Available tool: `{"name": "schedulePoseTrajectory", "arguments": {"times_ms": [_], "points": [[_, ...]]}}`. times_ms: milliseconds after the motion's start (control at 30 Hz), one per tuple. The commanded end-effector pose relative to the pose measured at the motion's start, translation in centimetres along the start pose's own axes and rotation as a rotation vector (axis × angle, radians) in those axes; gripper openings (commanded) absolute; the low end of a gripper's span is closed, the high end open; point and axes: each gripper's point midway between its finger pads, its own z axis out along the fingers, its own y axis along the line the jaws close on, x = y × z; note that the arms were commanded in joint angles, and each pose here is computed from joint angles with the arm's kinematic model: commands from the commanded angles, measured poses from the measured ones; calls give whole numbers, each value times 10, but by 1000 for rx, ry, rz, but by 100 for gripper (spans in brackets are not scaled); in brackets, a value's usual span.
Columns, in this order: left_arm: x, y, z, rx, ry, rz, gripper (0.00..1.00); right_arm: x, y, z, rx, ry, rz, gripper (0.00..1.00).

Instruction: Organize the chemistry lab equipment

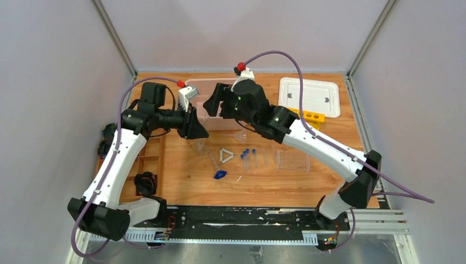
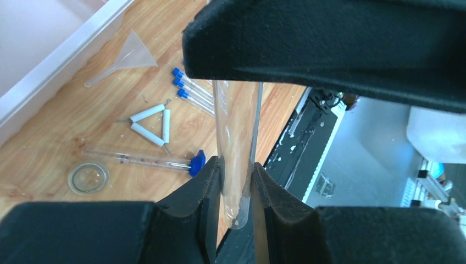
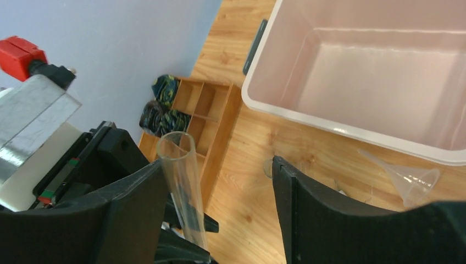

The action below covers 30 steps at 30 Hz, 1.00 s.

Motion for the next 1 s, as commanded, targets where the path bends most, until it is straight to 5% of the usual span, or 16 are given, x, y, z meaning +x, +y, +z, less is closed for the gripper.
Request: {"name": "schedulePoseTrajectory", "arguments": {"times_ms": [0,133,600,667,767,967], "points": [[3,-5,-5,2,-17,102,4,18,6,-11,-72,160,-41,71],[6,-3,-4,-2,-13,118,3,22,16,-11,-132,214,-40,68],[15,3,-5,-38,-3,141,5,26,10,-4,-146,291,-58,26],[16,6,-4,-49,4,124,24,24,1,-5,-130,296,-64,9],[14,17,-4,-106,13,81,96,9,-22,-13,-75,278,-86,0],[7,44,-13,-288,17,53,100,-61,-114,-58,281,85,-249,0]]}}
